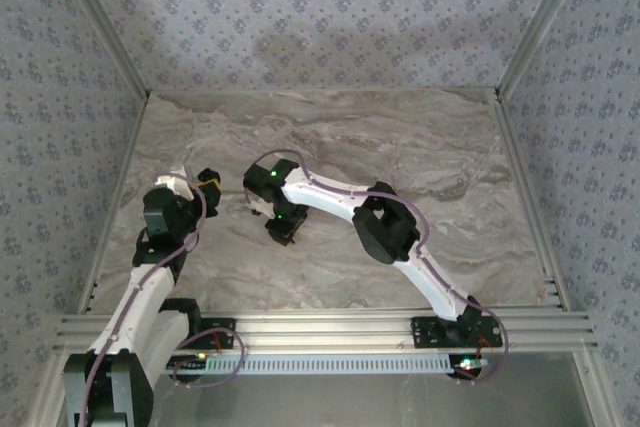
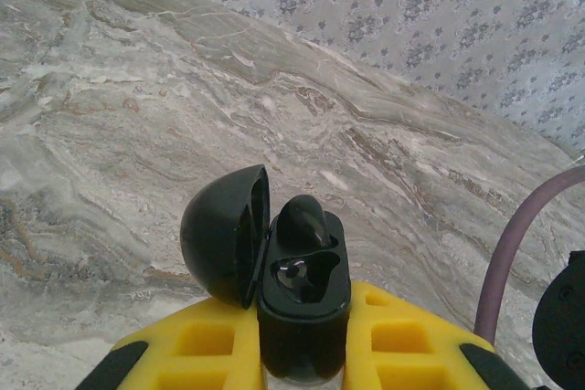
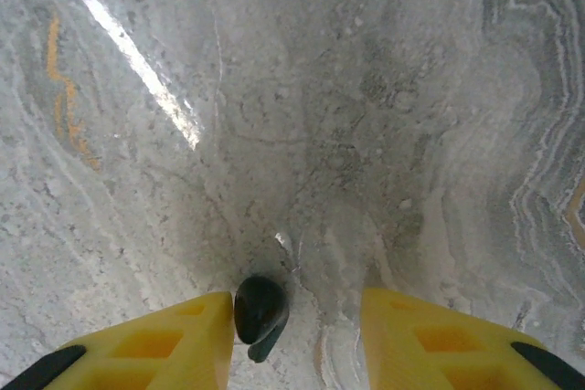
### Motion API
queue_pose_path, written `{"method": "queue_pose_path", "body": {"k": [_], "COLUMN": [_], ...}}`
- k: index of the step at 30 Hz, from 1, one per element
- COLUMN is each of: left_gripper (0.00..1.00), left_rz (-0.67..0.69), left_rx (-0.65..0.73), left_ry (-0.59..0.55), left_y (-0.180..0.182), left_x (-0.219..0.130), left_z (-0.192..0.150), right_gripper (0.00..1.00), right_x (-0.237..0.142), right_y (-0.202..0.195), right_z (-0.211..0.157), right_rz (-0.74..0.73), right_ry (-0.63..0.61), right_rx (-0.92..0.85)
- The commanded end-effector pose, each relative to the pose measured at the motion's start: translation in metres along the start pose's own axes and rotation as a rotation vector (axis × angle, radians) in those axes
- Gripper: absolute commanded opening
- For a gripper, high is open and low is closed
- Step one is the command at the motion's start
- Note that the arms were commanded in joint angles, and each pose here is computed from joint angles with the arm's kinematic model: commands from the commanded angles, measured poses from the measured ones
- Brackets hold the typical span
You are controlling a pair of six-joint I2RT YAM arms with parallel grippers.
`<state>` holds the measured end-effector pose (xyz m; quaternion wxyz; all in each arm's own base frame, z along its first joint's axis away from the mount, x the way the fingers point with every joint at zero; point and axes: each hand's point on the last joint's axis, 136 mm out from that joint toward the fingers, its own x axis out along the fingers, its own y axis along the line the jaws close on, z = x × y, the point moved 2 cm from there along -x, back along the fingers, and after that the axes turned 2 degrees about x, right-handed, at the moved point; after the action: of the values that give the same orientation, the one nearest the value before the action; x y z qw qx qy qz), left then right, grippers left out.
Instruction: Insert the wireless bluetooth earbuds into the charging case
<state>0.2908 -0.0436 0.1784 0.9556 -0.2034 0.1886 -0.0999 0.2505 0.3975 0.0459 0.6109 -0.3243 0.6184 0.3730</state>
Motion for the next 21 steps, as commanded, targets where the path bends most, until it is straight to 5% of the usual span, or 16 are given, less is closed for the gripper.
{"method": "queue_pose_path", "body": {"k": [1, 21], "left_gripper": [0.16, 0.17], "left_rz": [-0.003, -0.006], "left_rx": [-0.009, -0.011], "left_ry": [-0.036, -0.037], "left_y": [-0.001, -0.001], "left_x": [-0.002, -0.004], "left_z": [0.009, 0.007], "right_gripper": [0.41, 0.34], "right_x": [0.001, 0.015], "right_y": [-0.002, -0.003], "right_z": [0.007, -0.009], "right_rz": [-0.010, -0.010], "right_ry": [-0.018, 0.055], "right_rx": [0.002, 0.109]}}
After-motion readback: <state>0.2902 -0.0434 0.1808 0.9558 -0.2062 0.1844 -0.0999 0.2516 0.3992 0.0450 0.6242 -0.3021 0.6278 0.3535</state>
